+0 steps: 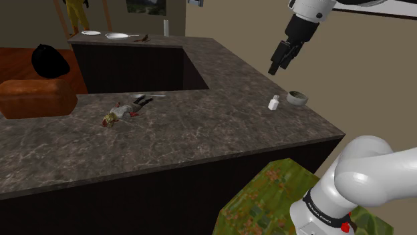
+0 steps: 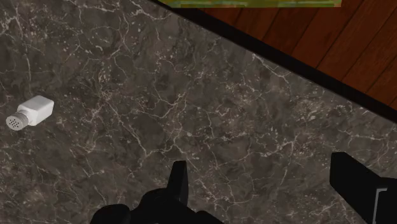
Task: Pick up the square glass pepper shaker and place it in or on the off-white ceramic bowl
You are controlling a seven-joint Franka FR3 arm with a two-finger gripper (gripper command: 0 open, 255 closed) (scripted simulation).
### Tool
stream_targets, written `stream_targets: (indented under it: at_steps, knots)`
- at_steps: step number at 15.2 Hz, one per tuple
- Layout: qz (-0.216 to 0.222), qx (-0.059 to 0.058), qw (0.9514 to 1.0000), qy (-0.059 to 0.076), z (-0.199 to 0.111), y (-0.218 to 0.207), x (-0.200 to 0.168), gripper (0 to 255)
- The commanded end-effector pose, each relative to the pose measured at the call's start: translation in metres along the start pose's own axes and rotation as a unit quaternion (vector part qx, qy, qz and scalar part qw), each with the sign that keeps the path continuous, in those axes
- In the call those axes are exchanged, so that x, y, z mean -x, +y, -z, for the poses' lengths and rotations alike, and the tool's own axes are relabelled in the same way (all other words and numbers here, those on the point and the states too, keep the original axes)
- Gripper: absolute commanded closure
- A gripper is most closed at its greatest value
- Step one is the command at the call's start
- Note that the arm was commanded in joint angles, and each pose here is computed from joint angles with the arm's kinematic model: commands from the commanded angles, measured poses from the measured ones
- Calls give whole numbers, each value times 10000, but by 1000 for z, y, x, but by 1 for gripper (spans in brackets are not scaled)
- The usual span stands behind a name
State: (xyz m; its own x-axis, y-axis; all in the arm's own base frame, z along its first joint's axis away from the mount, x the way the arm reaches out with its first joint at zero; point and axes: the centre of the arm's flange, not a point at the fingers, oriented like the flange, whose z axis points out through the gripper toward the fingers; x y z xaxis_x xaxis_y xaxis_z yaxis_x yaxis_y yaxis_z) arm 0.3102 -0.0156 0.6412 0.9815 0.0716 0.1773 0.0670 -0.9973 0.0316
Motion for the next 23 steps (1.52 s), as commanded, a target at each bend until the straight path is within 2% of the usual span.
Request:
stream_targets:
  at_steps: [1, 23]
  knots:
    - [0, 0, 10000, 0, 0, 0, 0, 0]
    - [-672, 98, 9973, -281, -169, 230, -51, 0]
